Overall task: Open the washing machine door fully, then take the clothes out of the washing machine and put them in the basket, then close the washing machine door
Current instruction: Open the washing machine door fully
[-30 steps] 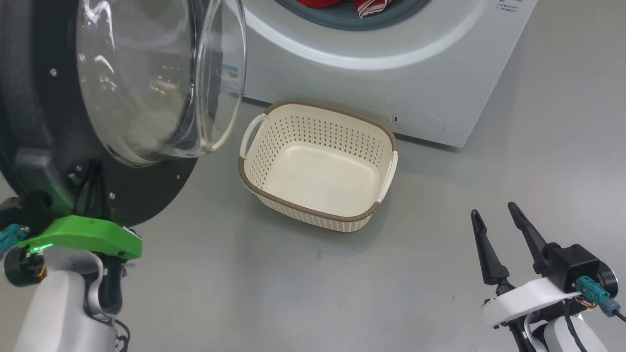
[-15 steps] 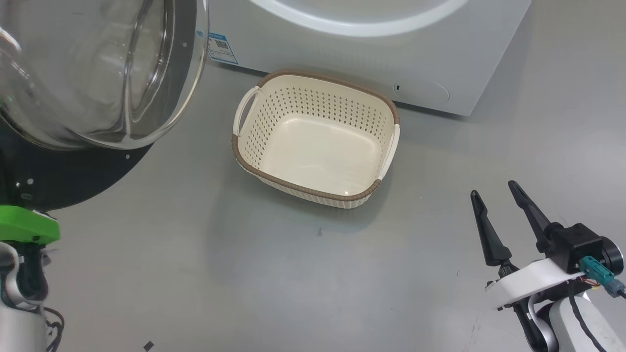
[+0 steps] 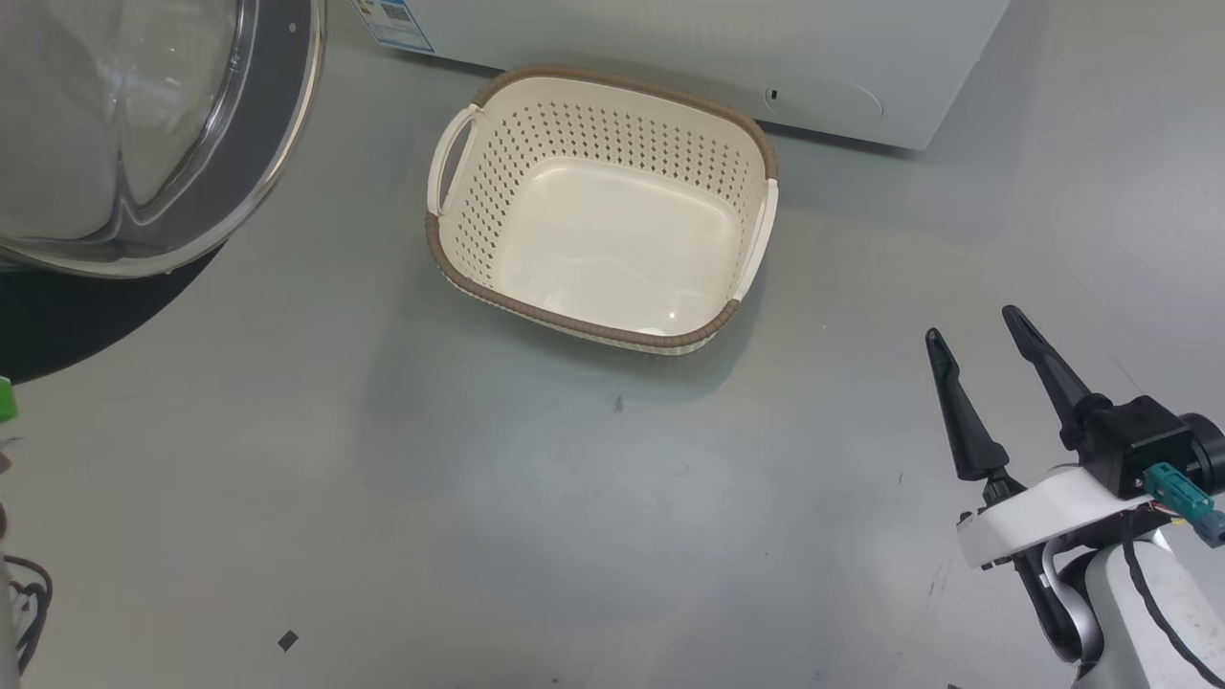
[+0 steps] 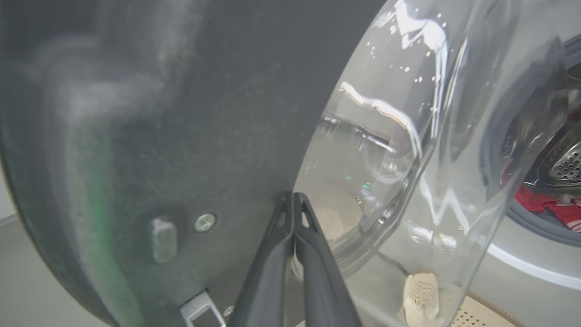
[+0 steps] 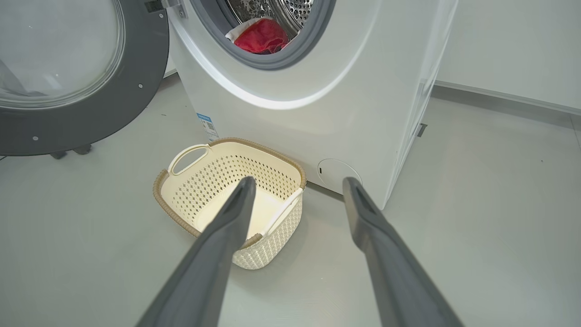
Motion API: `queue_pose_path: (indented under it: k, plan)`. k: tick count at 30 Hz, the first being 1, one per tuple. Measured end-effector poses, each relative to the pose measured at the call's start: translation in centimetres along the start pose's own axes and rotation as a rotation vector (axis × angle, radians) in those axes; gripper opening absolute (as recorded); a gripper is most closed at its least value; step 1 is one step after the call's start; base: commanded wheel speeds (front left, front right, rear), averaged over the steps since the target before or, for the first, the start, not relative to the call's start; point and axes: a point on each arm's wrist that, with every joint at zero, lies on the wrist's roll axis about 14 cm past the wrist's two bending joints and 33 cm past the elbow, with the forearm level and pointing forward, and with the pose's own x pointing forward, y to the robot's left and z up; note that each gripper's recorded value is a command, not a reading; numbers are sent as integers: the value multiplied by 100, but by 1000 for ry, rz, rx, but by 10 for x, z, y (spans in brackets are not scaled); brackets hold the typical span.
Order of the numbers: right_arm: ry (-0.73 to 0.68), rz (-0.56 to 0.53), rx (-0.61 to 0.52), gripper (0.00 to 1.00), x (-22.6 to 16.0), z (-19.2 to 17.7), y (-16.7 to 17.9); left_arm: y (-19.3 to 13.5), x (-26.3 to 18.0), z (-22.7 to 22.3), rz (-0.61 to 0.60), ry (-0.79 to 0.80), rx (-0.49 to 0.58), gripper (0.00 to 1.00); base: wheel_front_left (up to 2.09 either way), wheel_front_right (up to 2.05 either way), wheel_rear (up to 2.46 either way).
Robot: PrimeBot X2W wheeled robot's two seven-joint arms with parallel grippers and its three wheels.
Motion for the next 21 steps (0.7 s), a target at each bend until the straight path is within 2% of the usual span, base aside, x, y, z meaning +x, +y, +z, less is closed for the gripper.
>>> queue_pose_path:
  k: [12, 21]
  plan:
    - [14, -16, 1, 100, 1, -5, -6, 1, 2, -12, 5, 19, -11, 0, 0, 0, 0]
    - [-57, -39, 5, 100, -3, 18, -3, -33, -11, -13, -117, 12, -23, 0, 0, 0, 0]
